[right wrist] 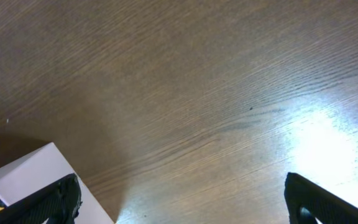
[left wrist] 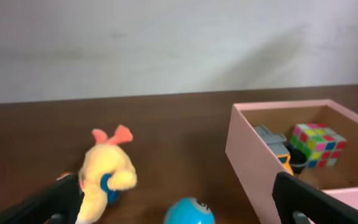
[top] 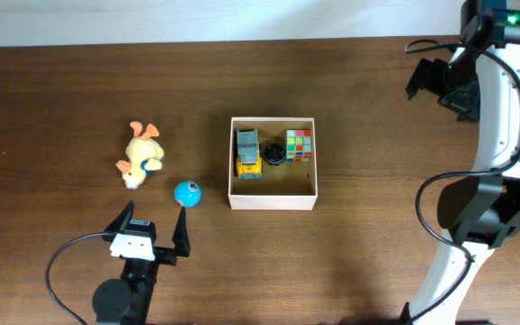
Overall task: Pack container
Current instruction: 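Raise the right arm up and away to the right, then move the left gripper over the yellow plush duck and grasp it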
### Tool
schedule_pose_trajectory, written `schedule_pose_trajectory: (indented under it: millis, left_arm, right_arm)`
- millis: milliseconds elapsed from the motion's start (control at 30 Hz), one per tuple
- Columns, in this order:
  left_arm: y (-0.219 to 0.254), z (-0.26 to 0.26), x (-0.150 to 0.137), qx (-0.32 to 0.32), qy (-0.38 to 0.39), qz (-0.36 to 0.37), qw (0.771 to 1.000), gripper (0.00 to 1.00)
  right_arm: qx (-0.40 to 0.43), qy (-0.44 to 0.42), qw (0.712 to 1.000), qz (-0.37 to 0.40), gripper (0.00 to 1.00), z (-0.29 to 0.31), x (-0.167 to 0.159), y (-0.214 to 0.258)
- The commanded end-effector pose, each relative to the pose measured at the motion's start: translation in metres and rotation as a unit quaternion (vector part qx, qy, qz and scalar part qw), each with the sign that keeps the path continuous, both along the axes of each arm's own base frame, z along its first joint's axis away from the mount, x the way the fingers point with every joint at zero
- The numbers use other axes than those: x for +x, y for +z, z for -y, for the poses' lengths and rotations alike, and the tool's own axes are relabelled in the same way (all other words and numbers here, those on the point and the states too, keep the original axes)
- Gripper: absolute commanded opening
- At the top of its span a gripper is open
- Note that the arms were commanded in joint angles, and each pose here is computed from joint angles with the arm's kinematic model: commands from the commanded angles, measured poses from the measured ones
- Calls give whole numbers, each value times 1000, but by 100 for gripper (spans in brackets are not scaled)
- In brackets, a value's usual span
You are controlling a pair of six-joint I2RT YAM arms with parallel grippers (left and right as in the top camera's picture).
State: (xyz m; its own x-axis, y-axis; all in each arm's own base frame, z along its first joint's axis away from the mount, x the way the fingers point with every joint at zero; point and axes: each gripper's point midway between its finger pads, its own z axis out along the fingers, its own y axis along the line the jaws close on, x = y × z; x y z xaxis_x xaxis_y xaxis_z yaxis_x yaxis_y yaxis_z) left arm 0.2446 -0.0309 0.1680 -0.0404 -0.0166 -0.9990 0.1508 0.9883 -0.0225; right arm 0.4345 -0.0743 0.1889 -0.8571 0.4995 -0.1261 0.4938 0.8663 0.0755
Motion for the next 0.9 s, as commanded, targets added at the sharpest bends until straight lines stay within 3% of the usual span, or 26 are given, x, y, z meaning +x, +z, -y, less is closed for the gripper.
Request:
schedule_pose_trajectory:
  millis: [0, 133, 267, 400, 633, 867]
  left_arm:
    - [13, 15, -4, 4, -46, 29, 999, 99]
    - [32, 26, -8, 4, -79, 57, 995, 99]
    - [48, 12, -6, 5, -38, 20, 999, 99]
    - [75, 2, 1, 50, -11, -31, 998, 99]
    - [108, -4, 43, 93, 0, -196, 976, 99]
    - [84, -2, 82, 118, -22, -362, 924, 99]
  right_arm:
    - [3, -3, 999, 32, 99, -4, 0, 23]
    - [3, -3, 999, 32, 99, -4, 0, 23]
    - [3, -3, 999, 32, 99, -4, 0, 23]
    - [3, -3, 999, 32, 99, -4, 0, 23]
    - [3, -3, 999, 32, 99, -4, 0, 23]
    - [3, -3, 999, 32, 99, -4, 0, 23]
